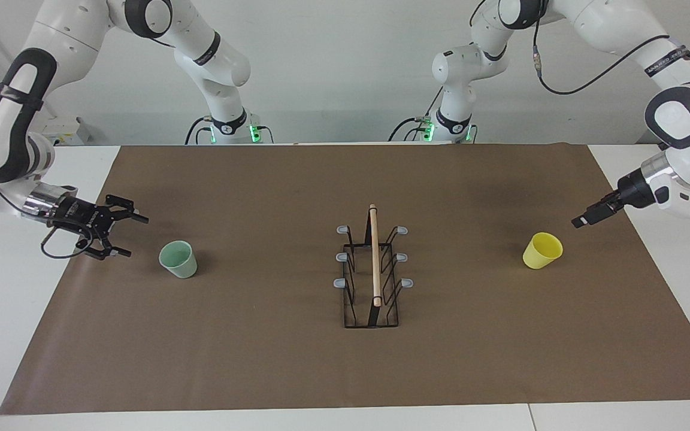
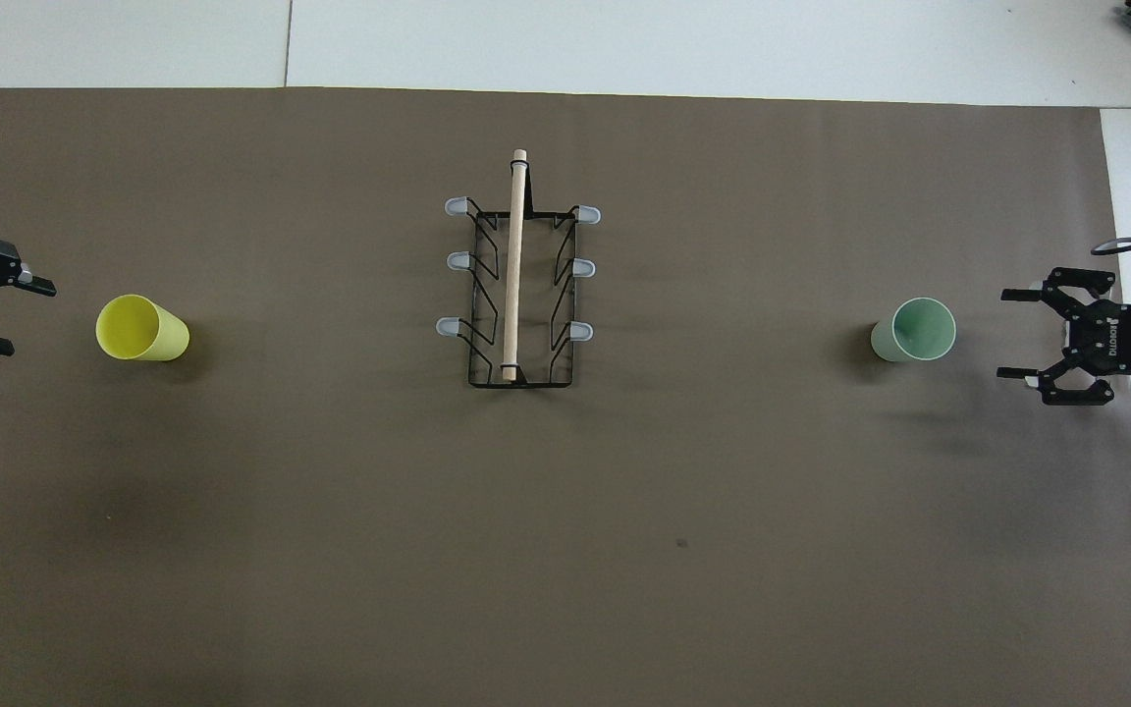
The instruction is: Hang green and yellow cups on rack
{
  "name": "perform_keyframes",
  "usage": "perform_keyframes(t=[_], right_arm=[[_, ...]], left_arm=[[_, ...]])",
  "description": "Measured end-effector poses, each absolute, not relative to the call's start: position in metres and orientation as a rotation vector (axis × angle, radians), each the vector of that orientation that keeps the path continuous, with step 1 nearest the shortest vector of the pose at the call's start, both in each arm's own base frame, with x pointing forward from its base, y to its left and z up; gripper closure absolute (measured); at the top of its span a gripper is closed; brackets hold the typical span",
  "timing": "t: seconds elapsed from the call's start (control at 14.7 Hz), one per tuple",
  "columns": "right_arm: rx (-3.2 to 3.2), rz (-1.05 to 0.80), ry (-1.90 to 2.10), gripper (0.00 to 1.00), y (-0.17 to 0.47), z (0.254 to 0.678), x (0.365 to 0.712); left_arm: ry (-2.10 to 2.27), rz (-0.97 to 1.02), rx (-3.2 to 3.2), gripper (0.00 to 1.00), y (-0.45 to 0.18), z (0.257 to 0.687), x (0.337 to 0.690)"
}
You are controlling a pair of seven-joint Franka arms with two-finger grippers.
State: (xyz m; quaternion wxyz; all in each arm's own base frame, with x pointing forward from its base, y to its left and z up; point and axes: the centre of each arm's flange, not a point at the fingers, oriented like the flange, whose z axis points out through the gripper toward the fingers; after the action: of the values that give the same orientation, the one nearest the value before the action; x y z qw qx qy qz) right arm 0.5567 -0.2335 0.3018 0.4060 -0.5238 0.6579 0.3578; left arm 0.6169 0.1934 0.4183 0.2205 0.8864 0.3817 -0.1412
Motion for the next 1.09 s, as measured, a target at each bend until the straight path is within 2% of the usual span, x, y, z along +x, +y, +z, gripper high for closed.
perform_keyframes(t=[0.07,0.34,0.61,1.09], right_arm=[[-1.312,0.908,1.646,0.03,-0.233,0.292,0.556],[-1.265,0.929,1.592,0.03,-0.228,0.250,0.555],[-1.217,0.935,1.543,0.03,-0.219,0.218,0.557],[-1.204,0.942,1.490,0.03,-0.194,0.192,0.565]], left_arm=[[1.131,-0.413,2.372,0.11,0.203,0.408,0.618],[1.373,-0.511,2.102,0.00,0.223,0.373,0.626],[1.535,-0.560,1.834,0.00,0.251,0.340,0.628],[1.707,-0.645,1.568,0.00,0.247,0.310,0.628]])
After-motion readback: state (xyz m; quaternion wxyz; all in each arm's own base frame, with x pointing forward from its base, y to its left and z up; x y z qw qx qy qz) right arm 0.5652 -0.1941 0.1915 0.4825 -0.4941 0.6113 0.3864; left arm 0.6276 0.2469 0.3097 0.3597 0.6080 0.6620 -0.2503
